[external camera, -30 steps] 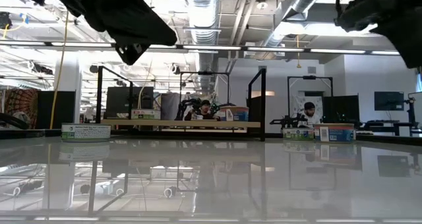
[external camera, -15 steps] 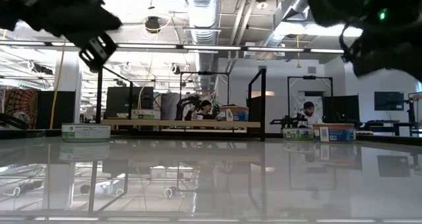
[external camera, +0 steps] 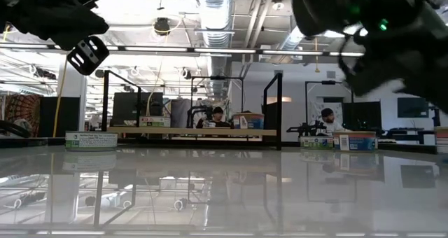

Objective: Stack canned seafood by type on shelf
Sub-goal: Stack the blue tuna can on top of the blue tuna can on the shelf

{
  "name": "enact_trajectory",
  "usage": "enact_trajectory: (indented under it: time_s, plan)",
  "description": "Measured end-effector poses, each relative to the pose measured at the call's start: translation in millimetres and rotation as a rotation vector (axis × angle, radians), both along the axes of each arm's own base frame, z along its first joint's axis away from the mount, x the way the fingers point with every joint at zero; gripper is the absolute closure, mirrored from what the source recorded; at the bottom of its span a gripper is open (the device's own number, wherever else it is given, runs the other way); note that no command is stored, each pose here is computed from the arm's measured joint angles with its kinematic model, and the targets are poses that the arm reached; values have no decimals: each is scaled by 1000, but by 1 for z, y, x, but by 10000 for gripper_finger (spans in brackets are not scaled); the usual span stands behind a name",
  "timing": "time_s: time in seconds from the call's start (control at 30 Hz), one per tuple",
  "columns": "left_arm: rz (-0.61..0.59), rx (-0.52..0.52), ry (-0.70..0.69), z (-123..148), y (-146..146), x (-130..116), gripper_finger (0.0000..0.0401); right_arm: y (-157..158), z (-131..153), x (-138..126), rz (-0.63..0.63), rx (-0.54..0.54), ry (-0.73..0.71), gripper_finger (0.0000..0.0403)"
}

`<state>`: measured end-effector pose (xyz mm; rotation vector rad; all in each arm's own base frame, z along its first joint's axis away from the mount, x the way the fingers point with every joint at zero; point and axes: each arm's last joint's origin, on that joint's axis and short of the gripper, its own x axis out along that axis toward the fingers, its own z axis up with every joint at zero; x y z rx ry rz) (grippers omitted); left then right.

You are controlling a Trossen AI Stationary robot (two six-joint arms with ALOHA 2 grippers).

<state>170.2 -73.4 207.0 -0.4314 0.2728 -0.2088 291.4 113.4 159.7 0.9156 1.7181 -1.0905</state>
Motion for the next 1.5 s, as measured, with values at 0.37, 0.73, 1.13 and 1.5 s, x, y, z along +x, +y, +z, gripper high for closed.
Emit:
enact_trajectory:
  time_s: [0.37, 0.73, 1.13, 1.5]
  plan:
    - [174, -17, -16, 1, 5, 1, 401, 6, 62, 71, 266, -260, -633, 381]
    - [306, -173, 12, 2, 5, 7, 401, 35, 94, 15, 456, -438, -598, 382]
    - [368, -61, 103, 1, -19, 66, 401, 25, 48, -72, 45, -475, -1127, 379]
    - [419, -103, 212, -25, -34, 105, 401, 2, 16, -48, -125, -423, -1281, 343]
